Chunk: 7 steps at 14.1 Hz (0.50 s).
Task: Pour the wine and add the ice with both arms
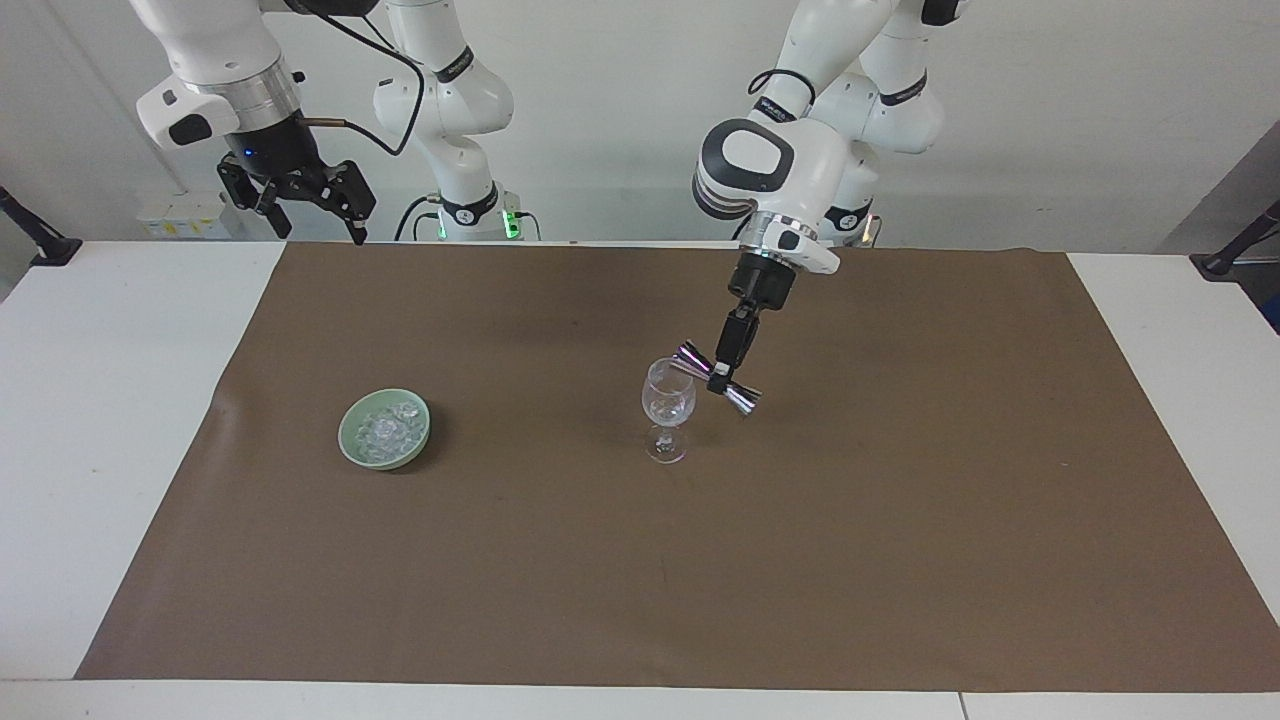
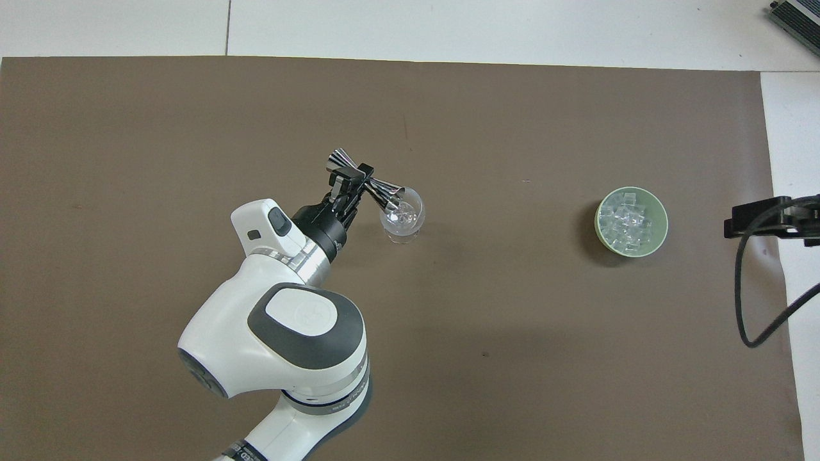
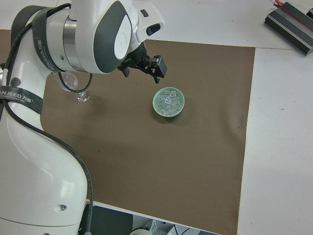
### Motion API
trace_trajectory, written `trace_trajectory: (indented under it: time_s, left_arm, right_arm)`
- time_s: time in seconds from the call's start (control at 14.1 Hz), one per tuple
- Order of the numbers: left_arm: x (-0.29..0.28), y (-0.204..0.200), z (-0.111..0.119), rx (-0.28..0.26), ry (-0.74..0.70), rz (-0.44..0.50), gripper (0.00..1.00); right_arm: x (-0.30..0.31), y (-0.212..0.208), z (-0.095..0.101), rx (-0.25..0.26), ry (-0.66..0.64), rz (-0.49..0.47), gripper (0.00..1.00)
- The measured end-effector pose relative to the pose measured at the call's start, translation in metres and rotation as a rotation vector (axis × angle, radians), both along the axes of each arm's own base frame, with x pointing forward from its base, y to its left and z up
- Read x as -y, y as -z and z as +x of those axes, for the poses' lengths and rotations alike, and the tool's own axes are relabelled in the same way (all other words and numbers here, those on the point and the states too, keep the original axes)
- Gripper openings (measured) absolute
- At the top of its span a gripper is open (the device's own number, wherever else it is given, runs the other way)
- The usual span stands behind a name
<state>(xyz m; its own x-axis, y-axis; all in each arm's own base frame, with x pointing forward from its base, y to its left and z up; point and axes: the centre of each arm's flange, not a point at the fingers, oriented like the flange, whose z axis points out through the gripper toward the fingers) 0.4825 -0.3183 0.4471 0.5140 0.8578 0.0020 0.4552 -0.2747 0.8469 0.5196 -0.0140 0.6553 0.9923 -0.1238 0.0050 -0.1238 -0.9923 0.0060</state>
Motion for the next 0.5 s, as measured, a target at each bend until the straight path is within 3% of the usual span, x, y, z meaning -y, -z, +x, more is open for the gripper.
trace_trajectory:
  time_s: [0.5]
  left_arm:
    - [0.0054,-0.0027,-0.0037,0.036,0.023,0.061,0.21]
  right_arm:
    - [0.0000,0.0000,0.0000,0.000,0.000,0.000,1.00]
